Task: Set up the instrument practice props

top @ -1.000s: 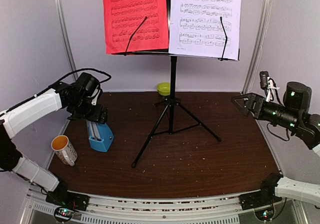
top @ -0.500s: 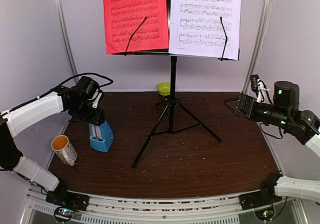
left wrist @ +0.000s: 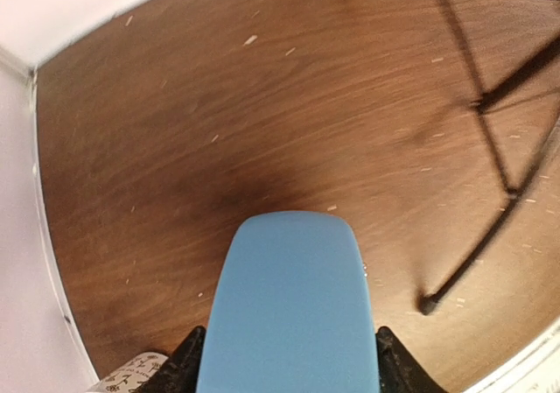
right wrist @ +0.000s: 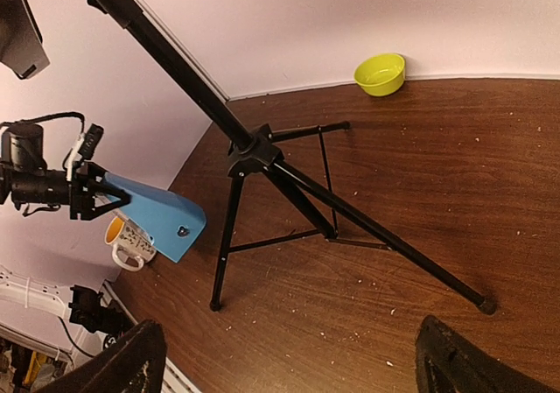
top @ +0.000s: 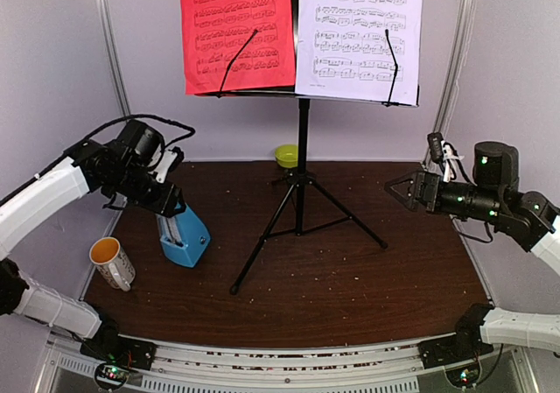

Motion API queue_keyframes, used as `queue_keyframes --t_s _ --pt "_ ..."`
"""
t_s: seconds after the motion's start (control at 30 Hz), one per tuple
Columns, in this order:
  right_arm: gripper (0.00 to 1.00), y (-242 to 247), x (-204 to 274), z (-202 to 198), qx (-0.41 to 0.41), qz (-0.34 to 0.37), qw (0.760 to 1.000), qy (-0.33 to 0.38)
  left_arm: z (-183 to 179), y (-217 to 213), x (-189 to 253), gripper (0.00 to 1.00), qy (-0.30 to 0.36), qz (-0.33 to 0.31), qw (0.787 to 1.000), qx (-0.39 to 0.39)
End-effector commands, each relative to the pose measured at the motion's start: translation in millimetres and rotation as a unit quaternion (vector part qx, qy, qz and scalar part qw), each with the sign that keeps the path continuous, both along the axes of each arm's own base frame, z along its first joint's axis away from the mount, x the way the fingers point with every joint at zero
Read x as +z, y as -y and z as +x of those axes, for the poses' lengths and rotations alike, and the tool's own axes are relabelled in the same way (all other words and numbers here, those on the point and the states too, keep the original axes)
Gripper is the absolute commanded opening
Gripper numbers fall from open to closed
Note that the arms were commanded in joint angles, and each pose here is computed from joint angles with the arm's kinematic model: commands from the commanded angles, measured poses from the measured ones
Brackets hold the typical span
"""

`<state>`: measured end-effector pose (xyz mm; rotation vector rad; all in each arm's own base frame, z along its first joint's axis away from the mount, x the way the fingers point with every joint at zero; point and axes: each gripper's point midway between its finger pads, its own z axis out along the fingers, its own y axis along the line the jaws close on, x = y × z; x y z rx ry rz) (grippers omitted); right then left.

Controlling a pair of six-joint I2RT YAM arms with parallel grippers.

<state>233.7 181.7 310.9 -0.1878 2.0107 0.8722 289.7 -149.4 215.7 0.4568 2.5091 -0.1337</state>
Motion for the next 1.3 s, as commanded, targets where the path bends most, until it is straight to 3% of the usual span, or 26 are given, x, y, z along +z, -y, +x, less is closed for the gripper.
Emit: queue_keyframes --t_s 0.0,0.2,0.33,0.73,0.9,1.27 --pt "1.0 -4.9 9.6 -3.1 0.021 0.008 1.0 0.015 -19.8 46.5 85.0 0.21 0.092 -0.079 0.989 -0.088" --pt "1.0 -6.8 5.2 -3.5 0.026 0.008 1.0 0.01 -68.9 118.7 133.7 0.2 0.109 -0.159 0.959 -0.207" --pt "1.0 -8.1 3.5 -3.0 0.028 0.01 1.0 0.007 -87.0 172.0 147.6 0.2 0.114 -0.174 0.943 -0.258" --pt "1.0 -1.1 -6.5 -9.7 0.02 0.004 1.0 -0.003 -95.1 314.2 107.4 0.18 0.095 -0.148 0.926 -0.333" --pt "1.0 1.2 -13.0 -11.5 0.014 0.007 1.0 -0.012 -91.0 345.2 80.5 0.17 0.084 -0.129 0.928 -0.338" --pt "1.0 4.3 -29.1 -16.7 0.008 0.014 0.999 -0.032 -75.2 359.4 43.3 0.19 0.07 -0.103 0.95 -0.286"
